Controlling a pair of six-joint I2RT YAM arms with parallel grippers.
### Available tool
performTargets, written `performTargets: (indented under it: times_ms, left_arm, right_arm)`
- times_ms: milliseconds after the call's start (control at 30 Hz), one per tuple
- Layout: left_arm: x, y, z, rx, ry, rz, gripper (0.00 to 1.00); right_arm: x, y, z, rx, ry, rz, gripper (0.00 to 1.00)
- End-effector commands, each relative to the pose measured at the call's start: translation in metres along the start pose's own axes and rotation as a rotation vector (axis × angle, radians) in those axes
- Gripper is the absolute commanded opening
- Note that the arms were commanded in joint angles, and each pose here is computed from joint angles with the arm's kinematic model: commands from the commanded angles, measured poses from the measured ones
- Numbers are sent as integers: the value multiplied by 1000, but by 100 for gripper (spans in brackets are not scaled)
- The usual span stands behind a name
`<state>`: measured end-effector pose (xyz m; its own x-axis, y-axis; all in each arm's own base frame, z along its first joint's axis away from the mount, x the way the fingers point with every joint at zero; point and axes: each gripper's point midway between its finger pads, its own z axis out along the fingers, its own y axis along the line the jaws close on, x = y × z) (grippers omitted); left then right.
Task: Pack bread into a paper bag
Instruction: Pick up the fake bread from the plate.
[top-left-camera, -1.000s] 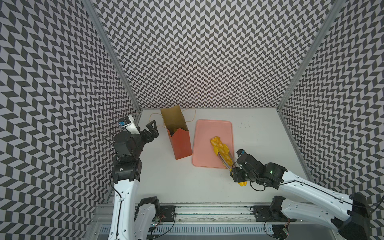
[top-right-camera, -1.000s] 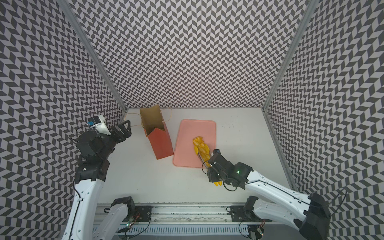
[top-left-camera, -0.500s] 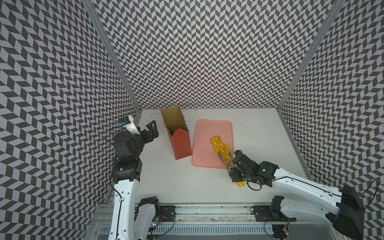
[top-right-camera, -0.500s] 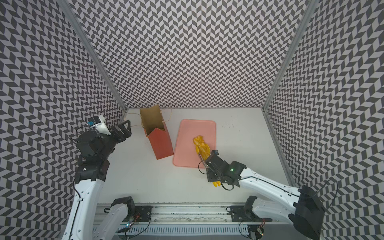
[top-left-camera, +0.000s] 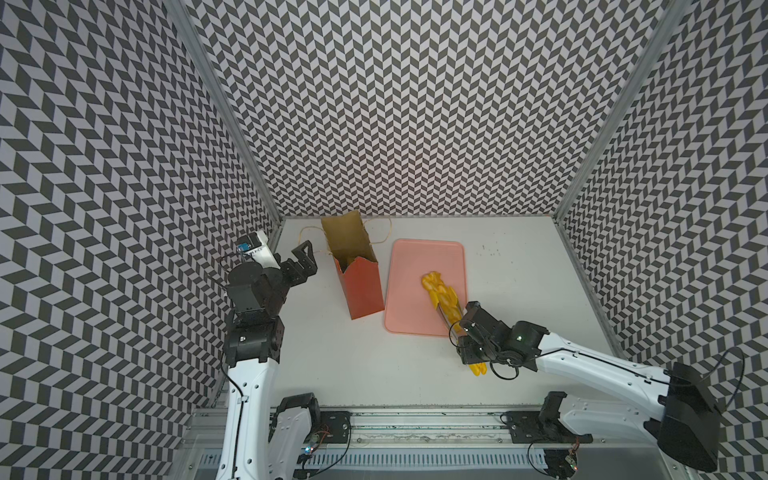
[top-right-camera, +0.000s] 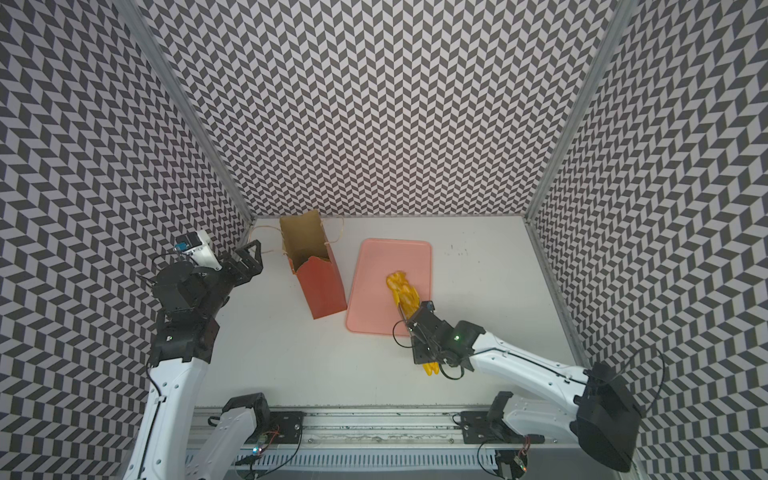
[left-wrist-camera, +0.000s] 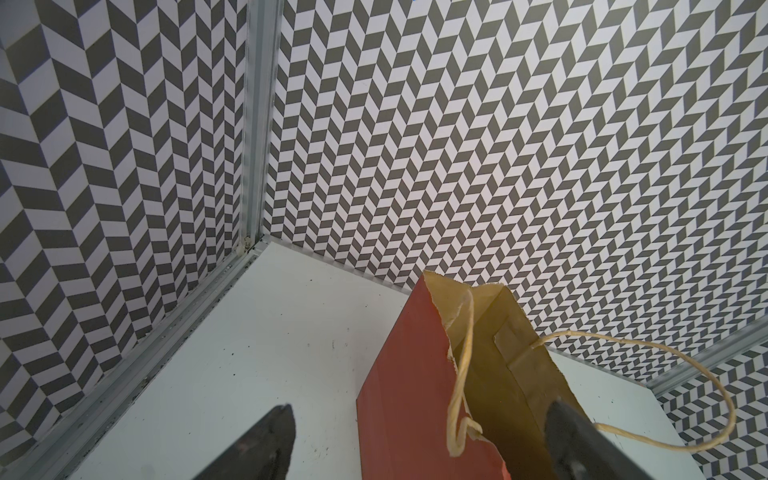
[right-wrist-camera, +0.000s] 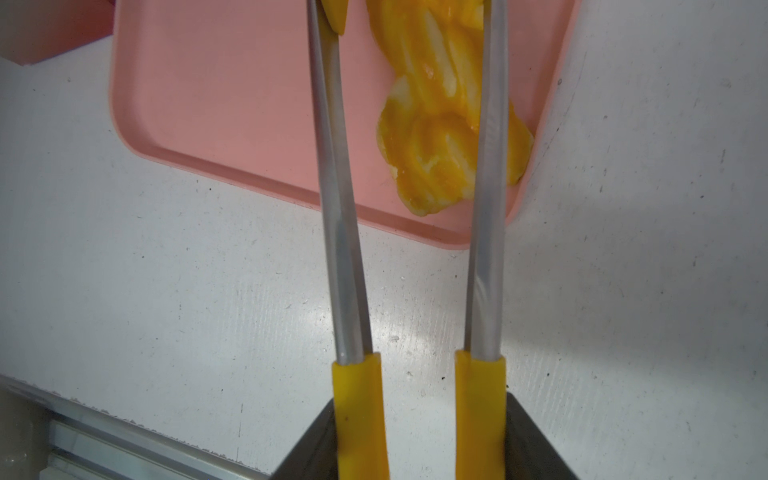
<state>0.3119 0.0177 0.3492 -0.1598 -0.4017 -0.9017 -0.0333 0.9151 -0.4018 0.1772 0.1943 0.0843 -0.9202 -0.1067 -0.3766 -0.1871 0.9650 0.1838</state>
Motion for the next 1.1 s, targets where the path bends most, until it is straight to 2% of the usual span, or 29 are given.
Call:
performTargets:
  times_ms: [0,333,500,1067]
  left_arm:
    - [-7,-2,-2,10,-30,4,98]
    - [-6,-2,-2,9,-29,4,98]
    - [-7,-2,-3,12,-32,5,98]
    - [-7,-3,-2,13,-30,5,98]
  right_arm:
    - [-8,5,-1,-21,-34,21,55]
    - [-9,4,-18,-35,-46,39,57]
    - [-8,-2,-8,15,-34,36,57]
    - [-17,0,11,54,-11,19,57]
